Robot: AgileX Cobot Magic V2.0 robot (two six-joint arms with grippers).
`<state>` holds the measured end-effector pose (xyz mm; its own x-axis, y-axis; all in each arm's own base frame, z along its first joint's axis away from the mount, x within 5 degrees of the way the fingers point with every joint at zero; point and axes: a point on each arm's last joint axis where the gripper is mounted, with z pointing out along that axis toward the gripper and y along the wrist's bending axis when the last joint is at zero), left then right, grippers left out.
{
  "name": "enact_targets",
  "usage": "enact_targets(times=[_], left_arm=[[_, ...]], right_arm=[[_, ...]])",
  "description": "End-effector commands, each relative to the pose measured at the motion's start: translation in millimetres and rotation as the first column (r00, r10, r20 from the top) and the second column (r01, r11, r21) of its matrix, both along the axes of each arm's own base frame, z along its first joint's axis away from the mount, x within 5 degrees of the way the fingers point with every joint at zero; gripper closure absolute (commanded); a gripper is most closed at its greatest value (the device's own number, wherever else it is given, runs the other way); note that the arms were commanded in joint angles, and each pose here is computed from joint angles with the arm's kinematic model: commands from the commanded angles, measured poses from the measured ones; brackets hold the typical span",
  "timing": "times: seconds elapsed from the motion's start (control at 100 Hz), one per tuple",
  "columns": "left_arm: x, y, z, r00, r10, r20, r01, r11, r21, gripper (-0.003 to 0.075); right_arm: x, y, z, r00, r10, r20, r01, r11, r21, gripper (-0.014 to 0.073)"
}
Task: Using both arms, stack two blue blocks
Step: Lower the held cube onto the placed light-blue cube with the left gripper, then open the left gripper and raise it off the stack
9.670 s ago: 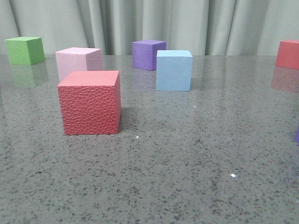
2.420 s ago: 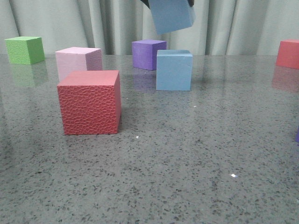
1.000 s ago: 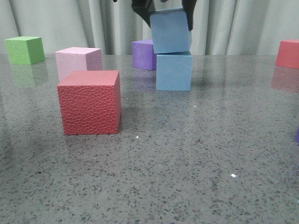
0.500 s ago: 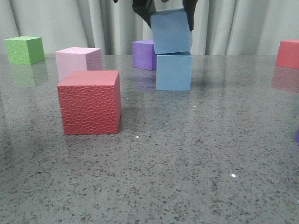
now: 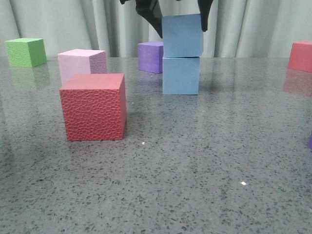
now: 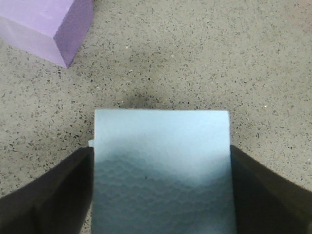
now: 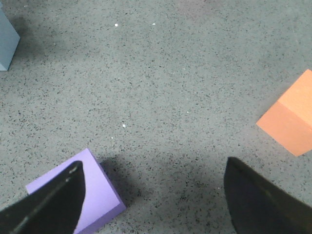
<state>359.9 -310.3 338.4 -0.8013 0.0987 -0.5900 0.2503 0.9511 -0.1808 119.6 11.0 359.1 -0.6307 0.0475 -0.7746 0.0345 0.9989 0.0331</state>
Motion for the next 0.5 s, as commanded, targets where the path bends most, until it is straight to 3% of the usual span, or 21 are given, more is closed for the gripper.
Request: enact_targets(times=[0.0, 0.14, 0.33, 0.49], left_arm=[[-10.7, 3.8, 39.0, 0.995, -0.005, 0.099, 0.014, 0.996, -0.093, 0.0213], [-10.7, 3.8, 39.0, 0.995, -0.005, 0.099, 0.014, 0.996, -0.093, 0.0208], [-11.7, 4.4, 39.6, 0.996, -0.004, 0.088, 0.012, 0.996, -0.09, 0.0111], [-13.1, 5.7, 37.7, 0.998, -0.003, 0.064, 0.007, 0.997, -0.072, 0.0106]], right_arm=[[1.7, -0.2, 12.9, 0.995, 0.014, 0.094, -0.013, 1.0, -0.005, 0.0015], [1.7, -0.2, 12.9, 0.995, 0.014, 0.094, -0.013, 1.0, -0.005, 0.0015], [1.7, -0.2, 12.9, 0.995, 0.014, 0.094, -0.013, 1.0, -0.005, 0.0015], [1.7, -0.2, 12.9, 0.995, 0.014, 0.094, -0.013, 1.0, -0.005, 0.0015]])
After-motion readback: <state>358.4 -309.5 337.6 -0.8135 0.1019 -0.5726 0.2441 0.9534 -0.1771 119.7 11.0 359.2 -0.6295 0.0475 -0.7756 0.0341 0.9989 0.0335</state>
